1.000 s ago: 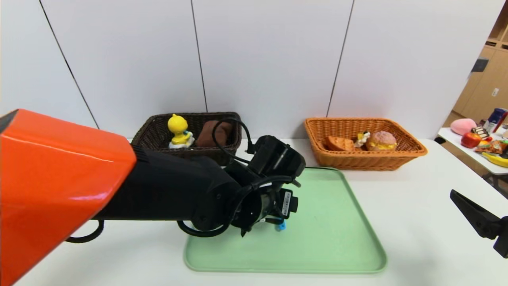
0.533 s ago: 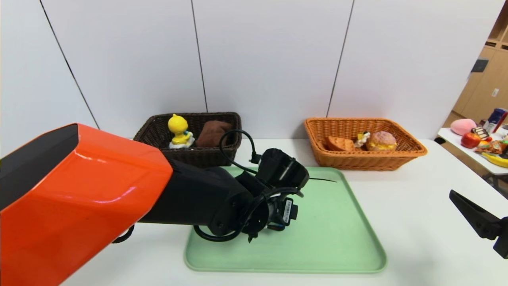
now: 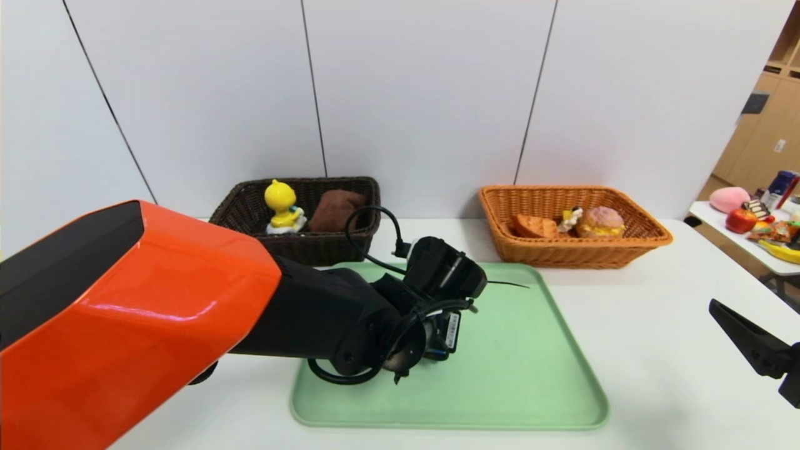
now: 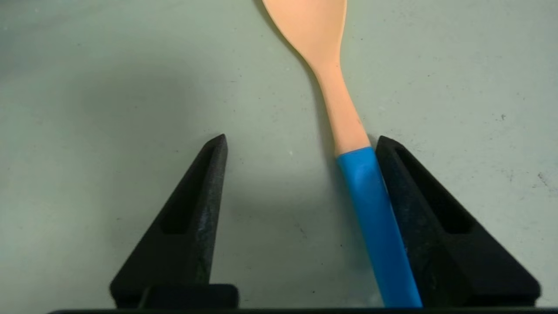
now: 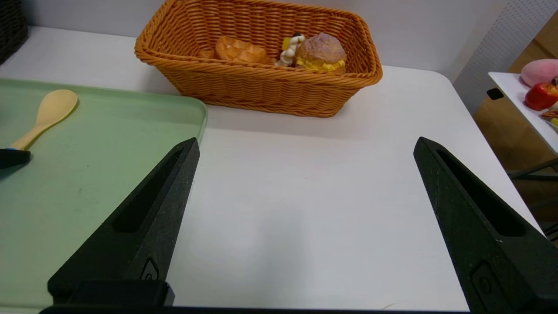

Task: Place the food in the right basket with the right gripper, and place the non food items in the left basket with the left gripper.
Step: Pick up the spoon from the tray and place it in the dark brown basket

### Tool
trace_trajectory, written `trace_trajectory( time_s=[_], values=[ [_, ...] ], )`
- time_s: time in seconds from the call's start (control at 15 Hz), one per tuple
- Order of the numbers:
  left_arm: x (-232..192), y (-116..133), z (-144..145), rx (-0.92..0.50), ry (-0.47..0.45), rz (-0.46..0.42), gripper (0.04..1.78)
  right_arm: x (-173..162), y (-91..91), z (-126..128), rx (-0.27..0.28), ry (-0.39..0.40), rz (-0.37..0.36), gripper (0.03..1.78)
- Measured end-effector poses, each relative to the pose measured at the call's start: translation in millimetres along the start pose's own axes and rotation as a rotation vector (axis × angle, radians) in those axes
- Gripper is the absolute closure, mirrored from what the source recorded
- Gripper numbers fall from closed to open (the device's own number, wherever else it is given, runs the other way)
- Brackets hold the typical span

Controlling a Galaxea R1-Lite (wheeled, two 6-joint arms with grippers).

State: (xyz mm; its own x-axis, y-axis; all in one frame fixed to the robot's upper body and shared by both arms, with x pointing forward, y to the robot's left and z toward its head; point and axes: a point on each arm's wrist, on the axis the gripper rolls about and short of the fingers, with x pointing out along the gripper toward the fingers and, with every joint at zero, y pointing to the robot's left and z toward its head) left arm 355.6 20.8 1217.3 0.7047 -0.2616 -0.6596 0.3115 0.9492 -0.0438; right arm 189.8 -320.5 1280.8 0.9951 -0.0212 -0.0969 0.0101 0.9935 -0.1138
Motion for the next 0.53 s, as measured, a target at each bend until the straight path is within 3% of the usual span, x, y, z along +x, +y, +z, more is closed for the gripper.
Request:
trace_trajectory(
  time_s=[0.27, 0.4, 0.53],
  values=[
    [-2.9, 1.4, -0.1, -0.005, 0.002, 0.0, 1.08, -0.2, 0.0, 0.1, 0.0, -0.001, 0.0, 0.11],
    [-4.6, 1.8, 0.4, -0.008, 0.002, -0.003, 1.66, -0.2, -0.1, 0.0, 0.0, -0.001, 0.0, 0.11],
    [-6.9, 2.1, 1.9, -0.012, -0.002, -0.008, 1.66, -0.3, -0.1, -0.2, 0.0, 0.0, 0.0, 0.11]
  ],
)
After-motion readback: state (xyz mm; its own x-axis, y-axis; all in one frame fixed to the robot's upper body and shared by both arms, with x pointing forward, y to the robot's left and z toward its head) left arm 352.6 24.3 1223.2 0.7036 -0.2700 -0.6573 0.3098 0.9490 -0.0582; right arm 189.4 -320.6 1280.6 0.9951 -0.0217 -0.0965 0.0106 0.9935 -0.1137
